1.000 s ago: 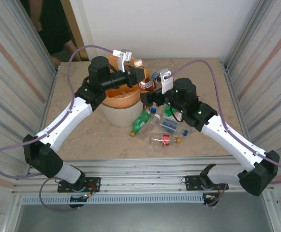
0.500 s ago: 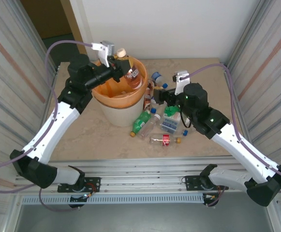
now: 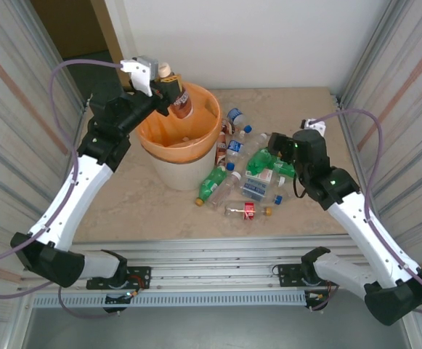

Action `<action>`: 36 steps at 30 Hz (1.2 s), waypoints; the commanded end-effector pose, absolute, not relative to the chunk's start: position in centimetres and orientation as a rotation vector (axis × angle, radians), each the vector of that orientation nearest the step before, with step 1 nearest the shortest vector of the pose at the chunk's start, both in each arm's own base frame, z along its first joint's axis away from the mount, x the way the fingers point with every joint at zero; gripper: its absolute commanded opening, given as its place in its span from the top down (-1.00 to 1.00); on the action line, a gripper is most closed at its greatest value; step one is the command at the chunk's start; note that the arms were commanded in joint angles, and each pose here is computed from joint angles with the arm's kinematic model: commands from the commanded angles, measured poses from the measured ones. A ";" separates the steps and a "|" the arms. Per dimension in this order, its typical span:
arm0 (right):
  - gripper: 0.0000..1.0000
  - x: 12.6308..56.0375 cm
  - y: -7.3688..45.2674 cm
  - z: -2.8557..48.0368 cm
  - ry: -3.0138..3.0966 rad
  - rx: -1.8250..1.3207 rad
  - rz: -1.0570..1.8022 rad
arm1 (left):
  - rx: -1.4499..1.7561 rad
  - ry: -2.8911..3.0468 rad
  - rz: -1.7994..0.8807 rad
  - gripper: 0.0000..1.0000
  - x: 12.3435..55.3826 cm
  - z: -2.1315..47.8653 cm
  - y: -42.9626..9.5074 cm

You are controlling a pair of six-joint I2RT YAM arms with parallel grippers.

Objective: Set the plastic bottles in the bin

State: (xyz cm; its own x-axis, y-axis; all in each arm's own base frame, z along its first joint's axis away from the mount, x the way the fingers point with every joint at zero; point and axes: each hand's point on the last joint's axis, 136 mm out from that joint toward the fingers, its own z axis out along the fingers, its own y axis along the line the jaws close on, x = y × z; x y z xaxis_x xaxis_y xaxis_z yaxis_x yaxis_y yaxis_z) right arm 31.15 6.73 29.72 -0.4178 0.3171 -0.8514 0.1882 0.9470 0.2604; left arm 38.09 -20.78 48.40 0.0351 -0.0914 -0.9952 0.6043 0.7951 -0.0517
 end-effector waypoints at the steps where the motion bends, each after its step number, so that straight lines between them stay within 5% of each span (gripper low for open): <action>1: -0.95 29.7 4.1 28.3 2.040 0.514 0.124 | 0.458 1.429 -0.433 0.79 39.9 48.2 -20.1; 36: -0.95 28.4 -0.8 19.8 2.267 0.801 0.031 | 0.569 1.959 -0.276 0.66 47.4 27.7 -21.6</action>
State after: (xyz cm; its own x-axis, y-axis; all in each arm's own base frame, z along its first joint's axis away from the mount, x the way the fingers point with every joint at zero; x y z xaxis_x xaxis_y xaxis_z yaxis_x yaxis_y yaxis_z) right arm 28.85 -0.54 20.56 -0.5425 0.5296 -0.6521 0.5124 0.8237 0.2427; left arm 46.99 -22.24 27.40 -0.3633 0.2496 -0.8976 0.5180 0.8549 0.0281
